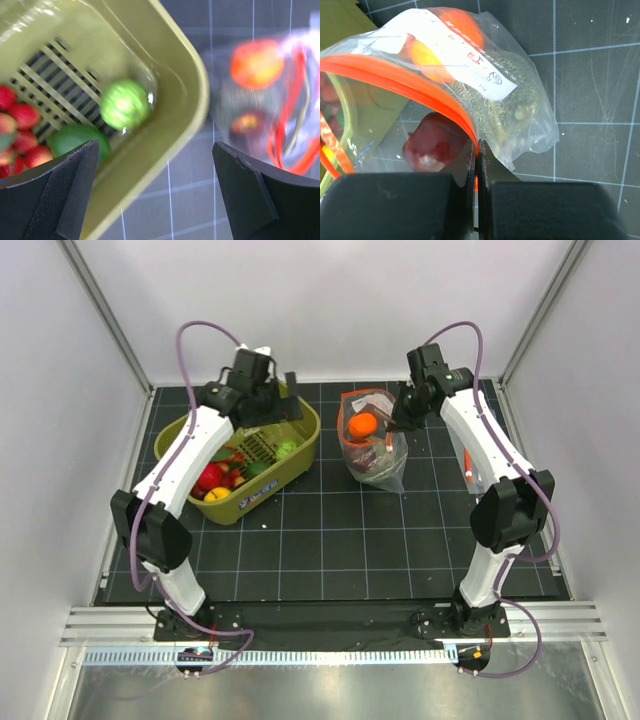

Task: Place the food in the zip-top bag and seal the zipper
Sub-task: Adjust the bin at the center of the board.

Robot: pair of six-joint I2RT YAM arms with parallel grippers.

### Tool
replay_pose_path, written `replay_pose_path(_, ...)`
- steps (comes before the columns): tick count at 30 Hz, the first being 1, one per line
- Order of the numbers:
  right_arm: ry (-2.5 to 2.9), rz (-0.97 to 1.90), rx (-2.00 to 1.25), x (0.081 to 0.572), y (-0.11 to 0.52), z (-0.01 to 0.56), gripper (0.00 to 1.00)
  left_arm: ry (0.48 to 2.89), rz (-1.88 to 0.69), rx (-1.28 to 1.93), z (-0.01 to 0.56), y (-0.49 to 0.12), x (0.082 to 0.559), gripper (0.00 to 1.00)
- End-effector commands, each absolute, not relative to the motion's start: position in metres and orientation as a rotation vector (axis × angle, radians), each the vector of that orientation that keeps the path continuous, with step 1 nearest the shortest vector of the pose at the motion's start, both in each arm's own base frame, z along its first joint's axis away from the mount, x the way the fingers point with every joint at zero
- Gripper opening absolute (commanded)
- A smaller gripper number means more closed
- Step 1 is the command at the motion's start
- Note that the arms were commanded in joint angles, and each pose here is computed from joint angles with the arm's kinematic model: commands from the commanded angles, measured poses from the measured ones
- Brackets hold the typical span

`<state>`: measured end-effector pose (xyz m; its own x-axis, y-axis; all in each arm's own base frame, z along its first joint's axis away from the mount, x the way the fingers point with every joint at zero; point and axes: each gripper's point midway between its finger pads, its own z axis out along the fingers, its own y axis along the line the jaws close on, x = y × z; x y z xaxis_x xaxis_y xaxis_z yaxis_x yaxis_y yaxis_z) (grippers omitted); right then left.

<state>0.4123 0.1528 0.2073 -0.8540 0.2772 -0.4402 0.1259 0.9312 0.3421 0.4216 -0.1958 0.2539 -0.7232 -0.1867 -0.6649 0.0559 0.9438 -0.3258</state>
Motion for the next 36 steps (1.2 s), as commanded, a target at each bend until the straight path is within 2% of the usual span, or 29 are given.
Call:
replay_pose_path(1,2.511,0.446,0.289,0.408,0.150,0.236,0.01,2.374,-0.231,0.026,0.260,-0.200,0.397,0.99)
replay_pose_path(6,2.513,0.472,0.289,0.405,0.153,0.237,0.01,2.438,-0.168,-0.017,0.246,-0.186,0.377,1.00)
replay_pose_path(13,2.519,0.475,0.293,0.403,0.153,0.236,0.01,2.599,-0.211,-0.025,0.214,-0.183,0.333,1.00)
replay_pose_path(18,2.517,0.474,0.302,0.405,0.153,0.236,0.01,2.666,-0.228,0.078,0.193,-0.186,0.306,1.00)
replay_pose_path(26,2.527,0.459,0.308,0.407,0.152,0.233,0.01,2.657,-0.288,0.255,0.195,-0.202,0.315,0.98)
replay_pose_path(33,2.534,0.434,0.308,0.408,0.149,0.232,0.01,2.657,-0.200,0.334,0.191,-0.201,0.333,0.99)
replay_pose_path(35,2.542,0.434,0.310,0.408,0.149,0.230,0.01,2.689,-0.167,0.351,0.180,-0.202,0.337,0.97)
replay_pose_path(36,2.543,0.432,0.307,0.408,0.150,0.230,0.01,2.704,-0.165,0.353,0.177,-0.202,0.336,0.91)
